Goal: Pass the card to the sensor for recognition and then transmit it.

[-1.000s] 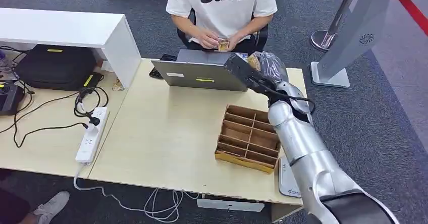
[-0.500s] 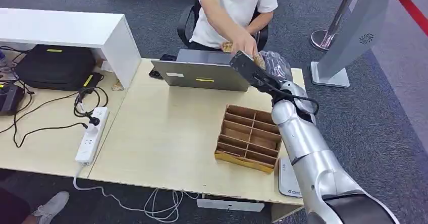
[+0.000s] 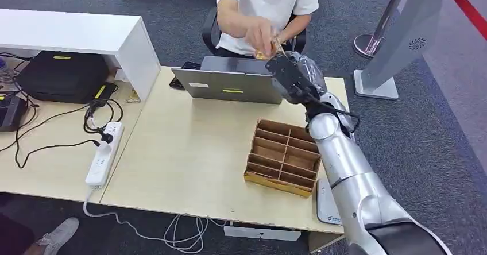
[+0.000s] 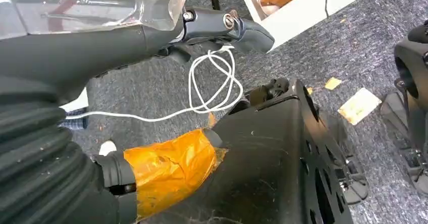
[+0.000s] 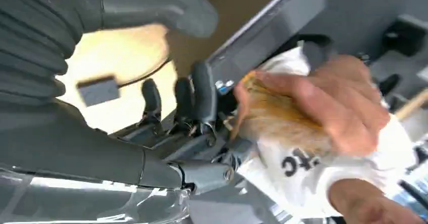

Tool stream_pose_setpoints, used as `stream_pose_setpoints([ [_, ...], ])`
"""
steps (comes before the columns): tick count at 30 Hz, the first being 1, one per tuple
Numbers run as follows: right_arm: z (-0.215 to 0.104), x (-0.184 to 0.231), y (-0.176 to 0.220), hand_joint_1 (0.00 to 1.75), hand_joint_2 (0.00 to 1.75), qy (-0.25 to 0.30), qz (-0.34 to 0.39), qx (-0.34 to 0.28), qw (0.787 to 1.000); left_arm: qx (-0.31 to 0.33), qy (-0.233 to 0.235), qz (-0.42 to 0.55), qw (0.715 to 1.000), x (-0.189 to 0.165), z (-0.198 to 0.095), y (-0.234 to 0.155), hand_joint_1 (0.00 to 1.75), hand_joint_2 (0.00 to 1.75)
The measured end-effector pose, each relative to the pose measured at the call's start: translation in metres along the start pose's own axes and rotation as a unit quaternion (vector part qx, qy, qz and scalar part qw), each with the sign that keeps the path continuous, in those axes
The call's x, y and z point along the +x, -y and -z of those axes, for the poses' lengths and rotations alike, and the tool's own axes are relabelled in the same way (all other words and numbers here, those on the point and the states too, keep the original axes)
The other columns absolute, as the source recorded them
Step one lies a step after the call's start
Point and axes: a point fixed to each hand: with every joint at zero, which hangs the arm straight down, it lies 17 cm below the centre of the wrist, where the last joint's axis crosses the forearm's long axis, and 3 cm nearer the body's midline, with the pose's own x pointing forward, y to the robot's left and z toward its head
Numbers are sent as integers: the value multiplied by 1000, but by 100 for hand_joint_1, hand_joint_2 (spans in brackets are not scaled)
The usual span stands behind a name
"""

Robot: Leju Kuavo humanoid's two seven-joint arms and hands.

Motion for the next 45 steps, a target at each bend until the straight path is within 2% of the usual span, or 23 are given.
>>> stream_pose_setpoints([
  [9,-37,55,-22,0,175,100,113,12,988,13,-19,-5,1000,-6,1,-3,0,175],
  [15,-88,89,-33,0,175,185,182,20,966,15,-29,-24,999,-8,1,1,0,175],
  [19,-124,97,-38,0,175,222,219,13,950,18,-36,-37,999,-10,1,3,0,175],
  [24,-160,91,-47,0,175,237,240,11,941,19,-43,-55,997,-11,1,7,0,175],
  [36,-202,67,-86,0,175,219,102,1,970,19,-49,-79,995,-12,0,14,0,175],
  [40,-205,61,-106,0,175,218,-13,-4,976,18,-48,-73,996,-12,0,14,0,175],
  [45,-212,57,-131,0,175,222,-88,0,971,14,-45,-68,997,-11,0,15,0,175],
])
